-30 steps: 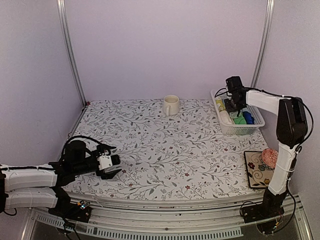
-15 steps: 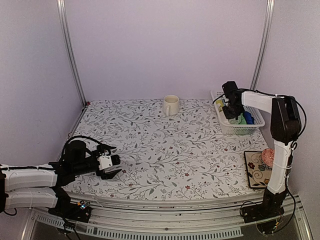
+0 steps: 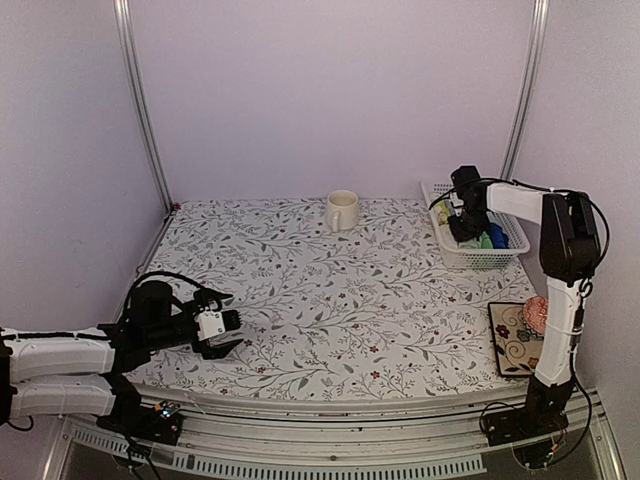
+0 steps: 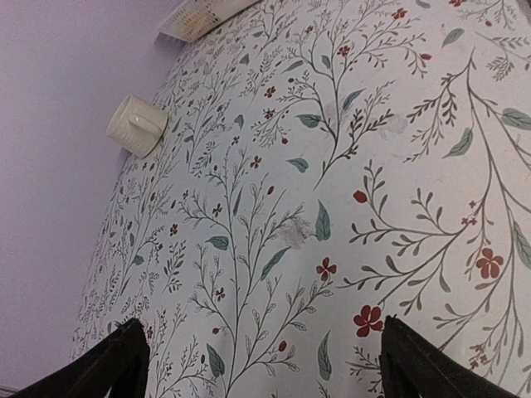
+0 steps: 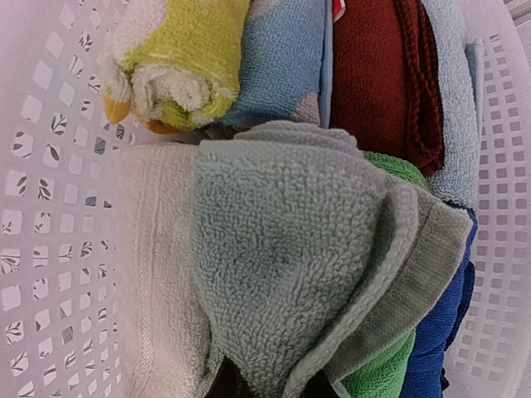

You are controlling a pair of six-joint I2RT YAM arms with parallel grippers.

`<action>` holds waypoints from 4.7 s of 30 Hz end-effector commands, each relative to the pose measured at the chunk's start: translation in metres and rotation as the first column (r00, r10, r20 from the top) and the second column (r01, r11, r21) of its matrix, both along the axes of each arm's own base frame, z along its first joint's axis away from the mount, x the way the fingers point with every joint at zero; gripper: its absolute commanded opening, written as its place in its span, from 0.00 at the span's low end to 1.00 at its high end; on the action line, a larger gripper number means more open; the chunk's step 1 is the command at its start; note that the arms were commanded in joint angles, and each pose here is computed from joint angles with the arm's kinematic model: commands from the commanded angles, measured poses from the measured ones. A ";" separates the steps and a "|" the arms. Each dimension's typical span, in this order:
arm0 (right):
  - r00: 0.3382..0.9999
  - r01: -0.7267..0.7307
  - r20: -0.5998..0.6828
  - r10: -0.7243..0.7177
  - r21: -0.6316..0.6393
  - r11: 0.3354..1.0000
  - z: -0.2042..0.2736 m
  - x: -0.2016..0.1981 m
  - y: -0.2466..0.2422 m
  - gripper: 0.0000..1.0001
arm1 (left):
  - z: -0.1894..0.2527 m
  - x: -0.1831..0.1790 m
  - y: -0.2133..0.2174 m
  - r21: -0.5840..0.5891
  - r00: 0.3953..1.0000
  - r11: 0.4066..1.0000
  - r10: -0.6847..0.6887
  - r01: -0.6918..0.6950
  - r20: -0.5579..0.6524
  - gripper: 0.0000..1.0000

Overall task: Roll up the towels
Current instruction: Place the towel in the bin, then reset both arms

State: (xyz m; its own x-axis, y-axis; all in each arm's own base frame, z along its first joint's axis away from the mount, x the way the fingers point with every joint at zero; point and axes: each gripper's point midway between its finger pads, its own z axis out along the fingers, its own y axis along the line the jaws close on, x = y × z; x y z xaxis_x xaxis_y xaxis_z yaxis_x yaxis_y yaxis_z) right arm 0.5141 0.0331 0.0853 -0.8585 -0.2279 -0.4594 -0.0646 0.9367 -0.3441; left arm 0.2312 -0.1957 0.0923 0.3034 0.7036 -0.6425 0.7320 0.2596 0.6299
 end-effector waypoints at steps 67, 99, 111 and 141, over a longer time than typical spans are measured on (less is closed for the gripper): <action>0.993 -0.062 0.115 -0.007 0.586 0.808 0.068 -0.009 0.007 0.02 | 0.000 -0.006 0.000 -0.014 1.000 1.000 -0.026 0.026 -0.009 0.97; 1.000 -0.011 0.009 0.008 0.641 0.767 0.010 -0.017 0.000 0.52 | -0.004 -0.004 -0.001 -0.005 0.999 1.000 -0.026 0.026 -0.019 0.97; 0.997 -0.015 0.074 -0.030 0.549 0.836 0.051 -0.023 -0.016 0.68 | -0.003 -0.004 -0.001 -0.004 1.000 1.000 -0.025 0.025 -0.019 0.97; 0.979 -0.109 0.203 -0.012 0.574 0.811 0.029 0.022 0.036 0.44 | -0.010 -0.003 -0.001 0.009 0.999 1.000 -0.020 0.020 -0.030 0.97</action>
